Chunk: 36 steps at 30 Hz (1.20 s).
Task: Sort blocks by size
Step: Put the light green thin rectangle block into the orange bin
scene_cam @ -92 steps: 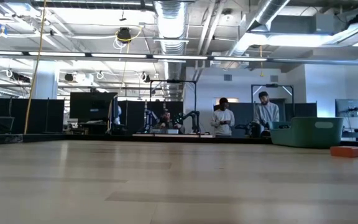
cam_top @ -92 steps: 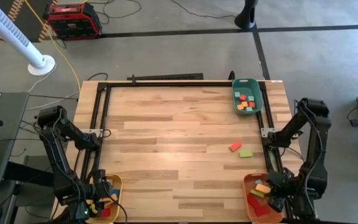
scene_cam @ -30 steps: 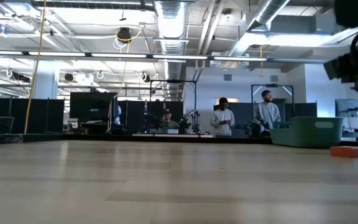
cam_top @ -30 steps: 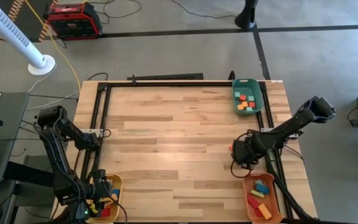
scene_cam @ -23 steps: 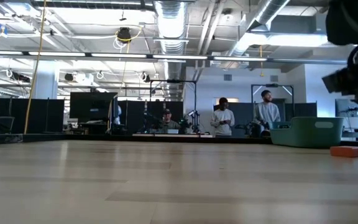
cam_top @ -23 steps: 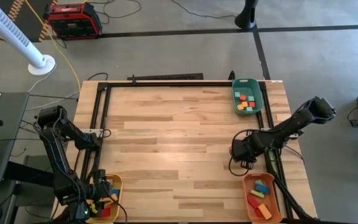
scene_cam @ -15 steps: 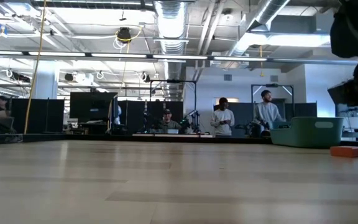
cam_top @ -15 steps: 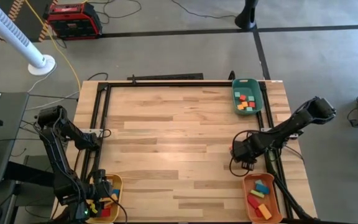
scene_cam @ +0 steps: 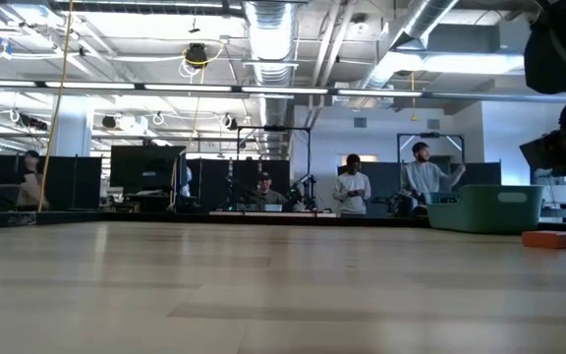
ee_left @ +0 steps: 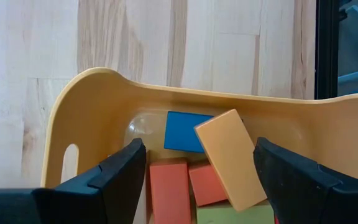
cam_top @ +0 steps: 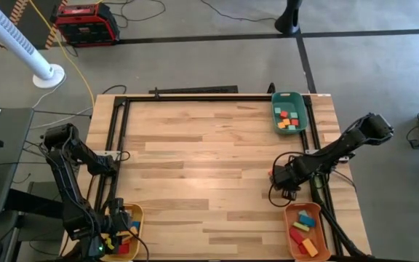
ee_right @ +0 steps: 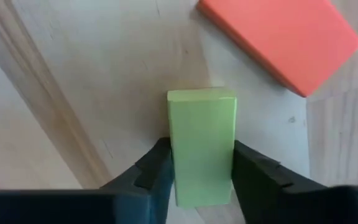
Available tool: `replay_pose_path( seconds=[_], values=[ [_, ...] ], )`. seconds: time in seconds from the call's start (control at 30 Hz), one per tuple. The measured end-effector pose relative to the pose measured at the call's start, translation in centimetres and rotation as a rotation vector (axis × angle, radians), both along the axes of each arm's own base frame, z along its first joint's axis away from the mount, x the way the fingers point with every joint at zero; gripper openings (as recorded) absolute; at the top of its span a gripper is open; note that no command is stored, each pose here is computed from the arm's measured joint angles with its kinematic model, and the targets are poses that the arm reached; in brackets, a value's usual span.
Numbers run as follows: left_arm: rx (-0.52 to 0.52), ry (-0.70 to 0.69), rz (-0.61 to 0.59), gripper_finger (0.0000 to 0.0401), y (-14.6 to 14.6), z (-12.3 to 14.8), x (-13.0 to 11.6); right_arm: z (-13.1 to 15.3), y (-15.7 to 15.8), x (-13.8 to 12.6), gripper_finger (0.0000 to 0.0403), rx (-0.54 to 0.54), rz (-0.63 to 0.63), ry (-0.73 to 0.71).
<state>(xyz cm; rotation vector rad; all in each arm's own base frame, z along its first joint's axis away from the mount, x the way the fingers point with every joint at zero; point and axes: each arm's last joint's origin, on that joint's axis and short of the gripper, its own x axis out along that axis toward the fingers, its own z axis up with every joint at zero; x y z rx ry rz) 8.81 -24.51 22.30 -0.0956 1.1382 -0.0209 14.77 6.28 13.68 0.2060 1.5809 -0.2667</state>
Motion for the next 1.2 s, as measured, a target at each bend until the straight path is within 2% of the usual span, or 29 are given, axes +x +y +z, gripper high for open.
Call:
replay_pose_path(
  seconds=[0.1, 0.3, 0.5, 0.77, 1.2],
  values=[
    [0.0, 0.0, 0.0, 0.0285, 0.0, 0.0, 0.0, 0.0, 0.0, 0.0, 0.0152, 0.002, 0.0, -0.005],
    [0.001, 0.0, 0.0, 0.0285, 0.0, 0.0, 0.0, 0.4, 0.2, 0.2, 0.0152, -0.002, -0.029, 0.0],
    [0.0, 0.0, 0.0, 0.0285, 0.0, 0.0, 0.0, 1.9, 1.0, 0.8, 0.0161, -0.004, -0.029, -0.017],
    [0.0, 0.0, 0.0, 0.0285, 0.0, 0.0, 0.0, 5.3, 2.7, 1.6, 0.0156, -0.011, -0.023, -0.053],
    [0.0, 0.0, 0.0, 0.0285, 0.0, 0.0, 0.0, 10.8, 7.4, 1.4, 0.0156, 0.1, -0.026, -0.187]
  ],
)
